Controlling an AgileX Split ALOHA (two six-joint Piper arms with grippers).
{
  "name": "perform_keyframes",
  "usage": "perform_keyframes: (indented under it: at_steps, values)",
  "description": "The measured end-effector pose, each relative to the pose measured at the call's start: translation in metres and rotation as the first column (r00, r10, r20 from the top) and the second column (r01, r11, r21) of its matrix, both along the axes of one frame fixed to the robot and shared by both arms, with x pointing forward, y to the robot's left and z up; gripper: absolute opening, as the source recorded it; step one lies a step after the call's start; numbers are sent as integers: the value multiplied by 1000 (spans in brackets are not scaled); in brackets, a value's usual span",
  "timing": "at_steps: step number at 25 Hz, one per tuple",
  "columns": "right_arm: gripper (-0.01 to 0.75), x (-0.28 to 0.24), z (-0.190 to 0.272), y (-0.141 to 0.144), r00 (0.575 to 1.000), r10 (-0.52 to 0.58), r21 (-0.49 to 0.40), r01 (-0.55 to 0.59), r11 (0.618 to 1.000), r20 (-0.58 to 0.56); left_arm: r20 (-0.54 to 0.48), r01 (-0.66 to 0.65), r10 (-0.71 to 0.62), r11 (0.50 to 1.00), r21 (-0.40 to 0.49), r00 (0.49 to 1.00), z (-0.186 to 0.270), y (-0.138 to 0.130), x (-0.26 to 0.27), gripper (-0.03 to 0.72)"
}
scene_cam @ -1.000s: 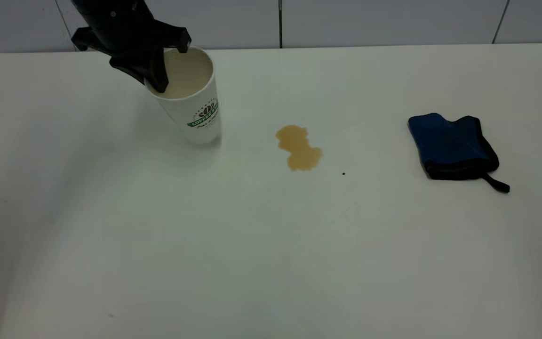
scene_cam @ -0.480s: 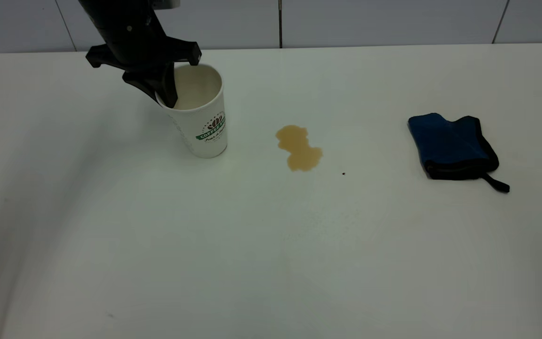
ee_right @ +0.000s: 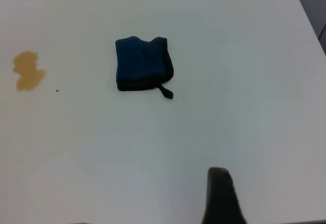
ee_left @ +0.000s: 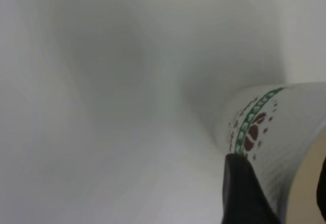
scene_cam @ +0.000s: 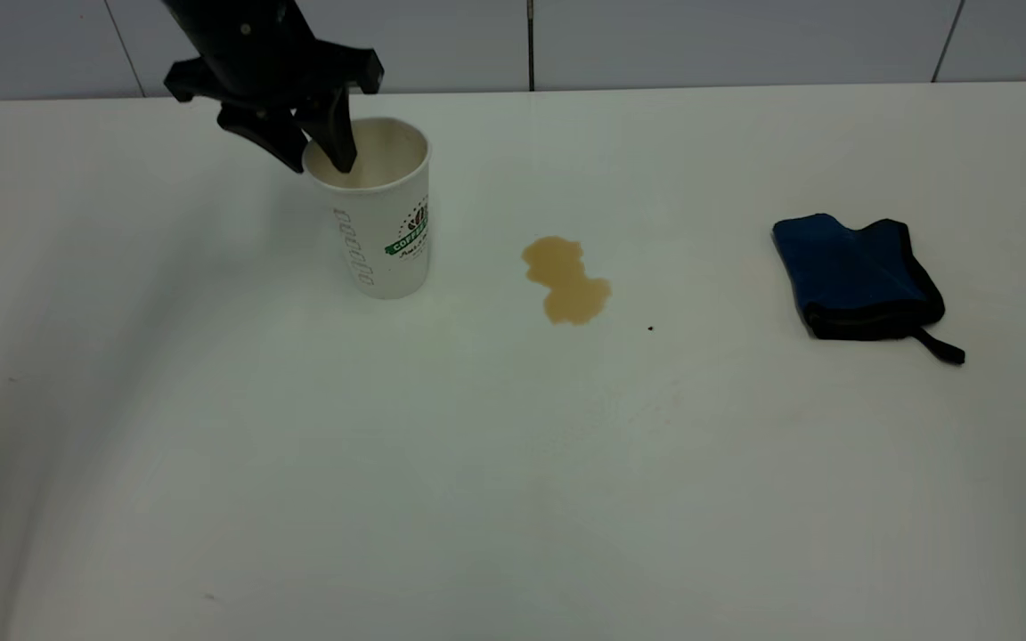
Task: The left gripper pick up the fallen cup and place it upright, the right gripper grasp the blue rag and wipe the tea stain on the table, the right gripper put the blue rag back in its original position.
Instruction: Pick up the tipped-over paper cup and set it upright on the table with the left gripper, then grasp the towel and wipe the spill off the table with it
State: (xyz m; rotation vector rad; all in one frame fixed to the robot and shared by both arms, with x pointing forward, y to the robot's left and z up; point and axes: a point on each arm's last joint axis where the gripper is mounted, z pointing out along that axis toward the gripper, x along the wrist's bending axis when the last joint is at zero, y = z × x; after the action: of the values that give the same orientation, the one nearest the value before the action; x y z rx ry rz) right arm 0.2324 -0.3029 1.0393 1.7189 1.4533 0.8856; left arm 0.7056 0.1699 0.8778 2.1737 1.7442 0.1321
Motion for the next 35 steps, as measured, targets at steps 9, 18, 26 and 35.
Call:
perform_keyframes:
  at_steps: [9,18,26,35]
  values:
    - [540,0,0,0,1000,0,0,0,1000,0,91,55,-52,998,-31,995,141,6,-34,421]
    - [540,0,0,0,1000,0,0,0,1000,0,146,89,-89,996,7,985,291,36,-143,421]
    - [540,0,0,0,1000,0,-1,0,1000,0,270,33,-31,999,-3,963,331,62,-228,421]
    - [540,0,0,0,1000,0,0,0,1000,0,55,-15,9,994,105,998,230,95,-329,425]
